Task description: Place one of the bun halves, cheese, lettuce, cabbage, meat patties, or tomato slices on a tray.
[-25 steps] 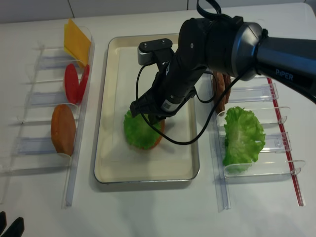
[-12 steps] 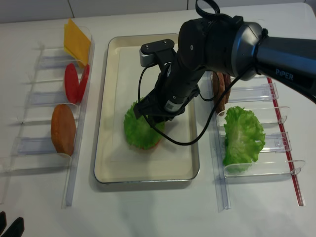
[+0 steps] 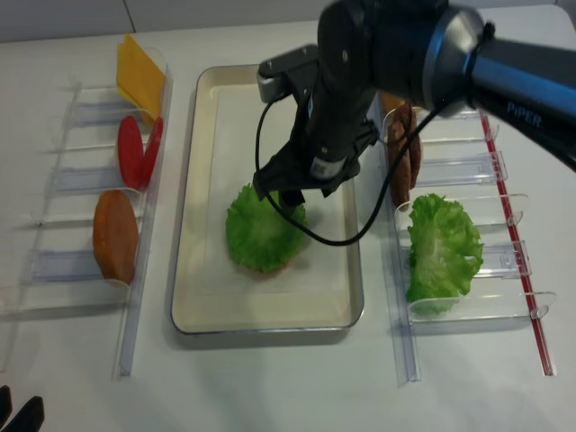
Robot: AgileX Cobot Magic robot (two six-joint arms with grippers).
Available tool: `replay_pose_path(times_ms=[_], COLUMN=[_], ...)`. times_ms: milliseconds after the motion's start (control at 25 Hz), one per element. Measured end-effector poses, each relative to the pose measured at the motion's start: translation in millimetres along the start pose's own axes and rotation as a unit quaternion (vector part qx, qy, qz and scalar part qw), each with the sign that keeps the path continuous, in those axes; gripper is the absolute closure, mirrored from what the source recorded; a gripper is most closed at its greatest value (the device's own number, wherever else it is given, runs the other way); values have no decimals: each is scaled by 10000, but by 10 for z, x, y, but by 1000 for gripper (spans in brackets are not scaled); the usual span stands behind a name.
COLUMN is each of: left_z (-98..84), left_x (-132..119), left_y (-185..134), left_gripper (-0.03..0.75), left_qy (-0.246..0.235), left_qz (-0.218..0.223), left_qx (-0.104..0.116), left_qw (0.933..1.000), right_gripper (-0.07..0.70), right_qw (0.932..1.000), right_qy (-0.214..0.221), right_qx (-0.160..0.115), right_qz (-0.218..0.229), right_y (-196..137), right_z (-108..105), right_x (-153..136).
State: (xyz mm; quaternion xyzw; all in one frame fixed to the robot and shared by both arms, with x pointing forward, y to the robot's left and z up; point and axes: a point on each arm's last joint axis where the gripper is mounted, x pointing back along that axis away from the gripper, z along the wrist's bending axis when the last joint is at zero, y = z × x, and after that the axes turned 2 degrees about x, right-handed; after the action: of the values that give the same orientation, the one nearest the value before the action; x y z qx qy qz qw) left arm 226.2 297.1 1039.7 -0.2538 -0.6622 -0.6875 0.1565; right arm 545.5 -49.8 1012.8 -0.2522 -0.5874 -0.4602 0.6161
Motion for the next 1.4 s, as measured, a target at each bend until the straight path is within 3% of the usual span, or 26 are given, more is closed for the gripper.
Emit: replay_pose_path(times_ms=[320, 560, 1000, 1400], left_z=[0, 0, 0, 0], left_x=[0, 0, 0, 0], left_y=[0, 0, 0, 0], left_gripper=[483, 483, 483, 483], left_qy=[0, 0, 0, 0], left_qz=[0, 0, 0, 0], left_qx=[0, 0, 0, 0], left_qw=[10000, 10000, 10000, 10000], right_gripper=[160, 160, 160, 160], right_qw=[9993, 9987, 9985, 9932], right_qy=[-177, -339, -313, -378], right_qx=[52, 41, 52, 142], right_qz=[341, 382, -440, -1093], right_y=[-72, -108, -323, -1194], right_z=[18, 1, 52, -29], right_x=[343, 421, 1125, 1768])
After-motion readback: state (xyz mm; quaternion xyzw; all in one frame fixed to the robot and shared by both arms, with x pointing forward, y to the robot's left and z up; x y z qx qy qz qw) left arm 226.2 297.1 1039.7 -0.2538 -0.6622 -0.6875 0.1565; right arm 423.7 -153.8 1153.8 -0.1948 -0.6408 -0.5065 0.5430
